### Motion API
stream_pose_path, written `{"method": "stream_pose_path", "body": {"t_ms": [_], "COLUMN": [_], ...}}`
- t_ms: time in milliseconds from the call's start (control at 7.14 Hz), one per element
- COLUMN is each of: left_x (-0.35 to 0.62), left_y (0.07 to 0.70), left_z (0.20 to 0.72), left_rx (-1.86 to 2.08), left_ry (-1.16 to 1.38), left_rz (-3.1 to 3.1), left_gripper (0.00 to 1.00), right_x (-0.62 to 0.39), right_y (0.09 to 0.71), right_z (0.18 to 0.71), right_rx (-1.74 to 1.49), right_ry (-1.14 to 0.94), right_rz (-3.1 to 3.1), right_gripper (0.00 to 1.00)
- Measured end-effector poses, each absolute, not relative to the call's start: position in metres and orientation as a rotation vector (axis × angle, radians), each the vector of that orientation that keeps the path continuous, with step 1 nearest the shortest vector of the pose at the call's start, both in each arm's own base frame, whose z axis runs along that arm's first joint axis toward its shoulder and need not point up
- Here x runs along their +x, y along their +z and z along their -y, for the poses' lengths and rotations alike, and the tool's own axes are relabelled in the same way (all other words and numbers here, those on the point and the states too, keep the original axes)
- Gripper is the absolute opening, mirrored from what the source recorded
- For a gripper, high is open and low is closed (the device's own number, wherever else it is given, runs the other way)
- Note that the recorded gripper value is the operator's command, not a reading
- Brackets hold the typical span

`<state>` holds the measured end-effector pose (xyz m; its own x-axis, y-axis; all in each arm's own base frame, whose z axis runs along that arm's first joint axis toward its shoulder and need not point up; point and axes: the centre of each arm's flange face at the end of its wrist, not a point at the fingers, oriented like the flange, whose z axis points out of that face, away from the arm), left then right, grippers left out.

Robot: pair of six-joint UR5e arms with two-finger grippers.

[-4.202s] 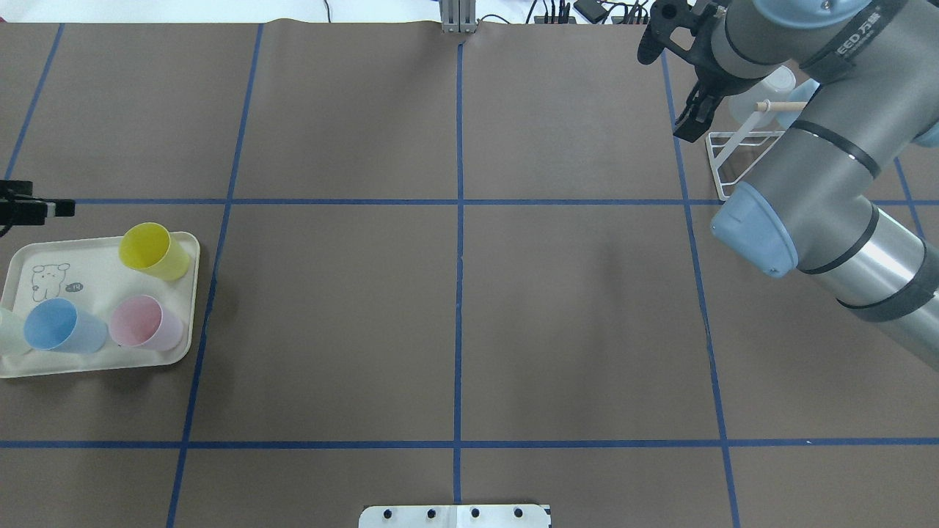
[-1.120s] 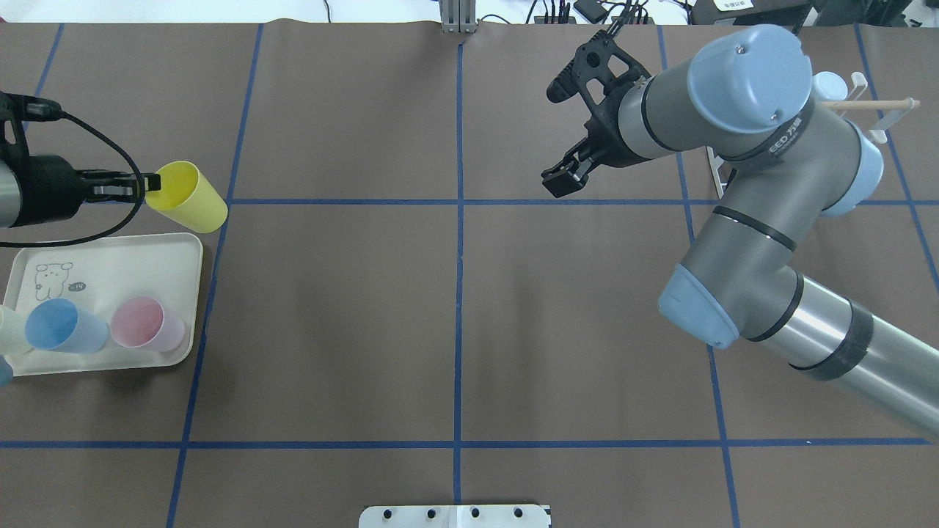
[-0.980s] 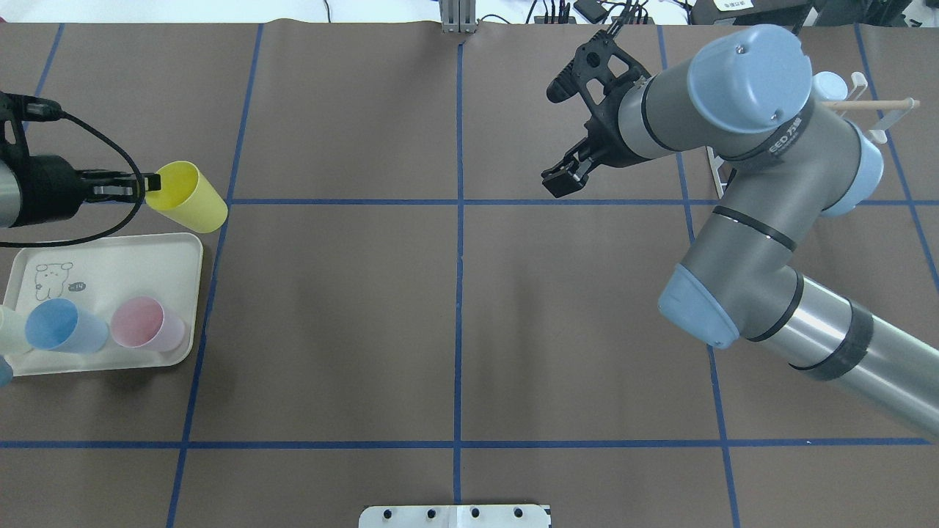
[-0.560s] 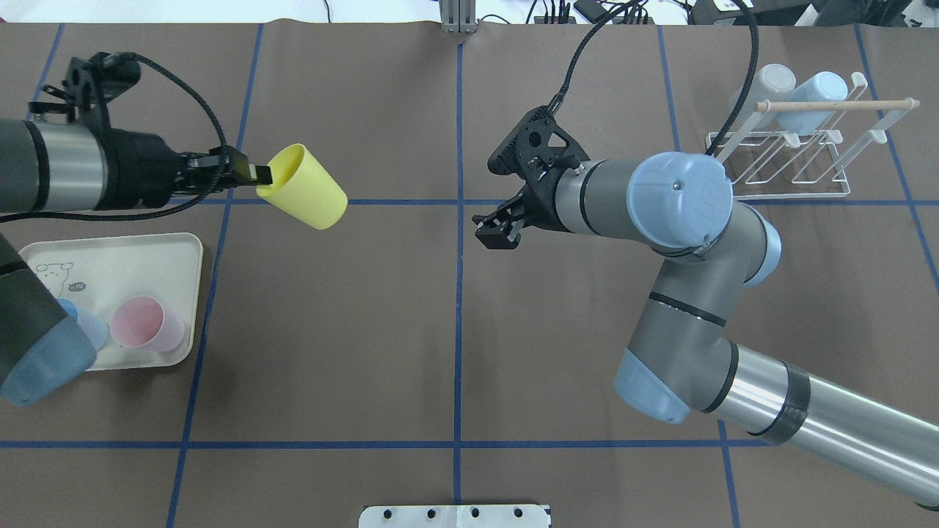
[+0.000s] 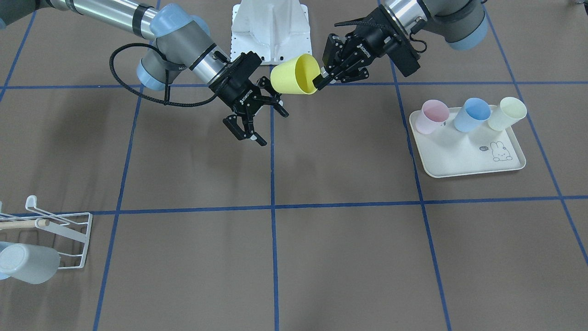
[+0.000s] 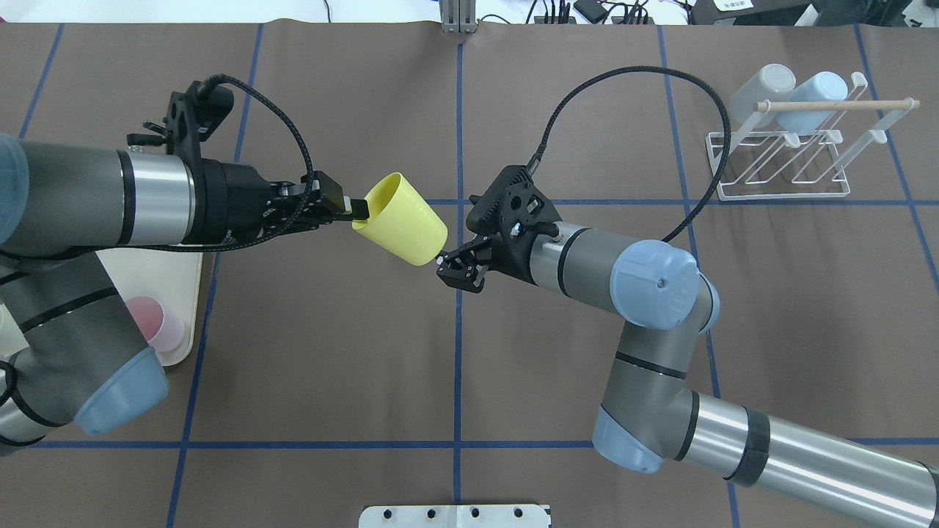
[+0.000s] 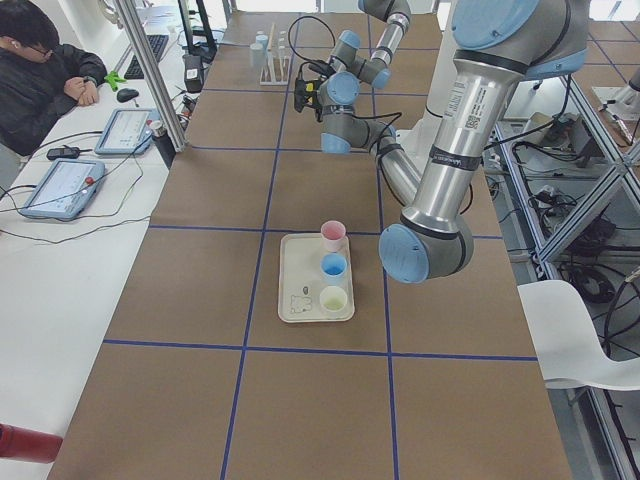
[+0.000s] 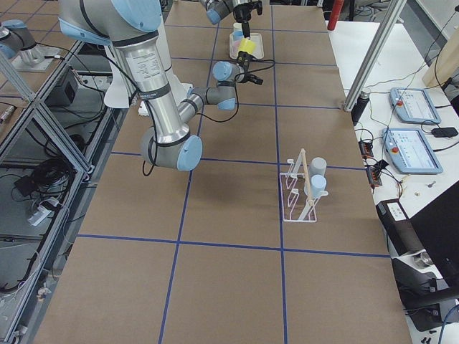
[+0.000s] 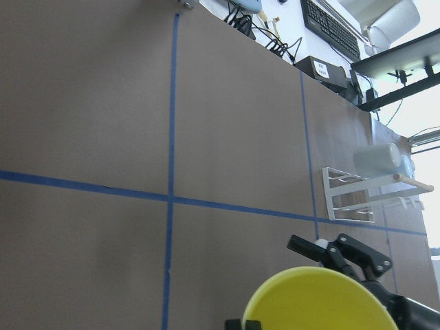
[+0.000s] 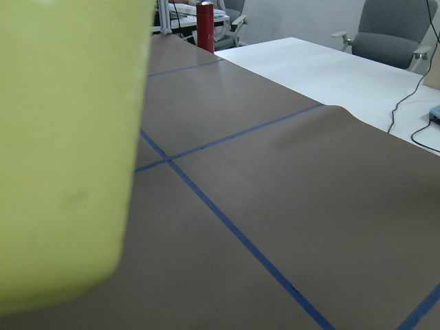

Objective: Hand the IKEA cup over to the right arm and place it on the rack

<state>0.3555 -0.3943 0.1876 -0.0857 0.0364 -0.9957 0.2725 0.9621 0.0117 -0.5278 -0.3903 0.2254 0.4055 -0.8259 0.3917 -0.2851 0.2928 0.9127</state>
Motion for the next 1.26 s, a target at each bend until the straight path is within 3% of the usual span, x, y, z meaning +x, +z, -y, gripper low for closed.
{"method": "stream_pose_path", "body": {"t_ms": [1260], "left_x": [0.399], "left_y": [0.209], "left_z": [0.421], "left_rx": [0.210], "left_ry": [-0.217], "left_rz": [-1.592], "left_gripper": [0.00], "right_x": [-0.537], "right_y": [0.226], "right_z": [0.366], "right_rx": [1.352], "right_ry": [-0.465], "right_rz": [1.248], "right_gripper": [0.98]}}
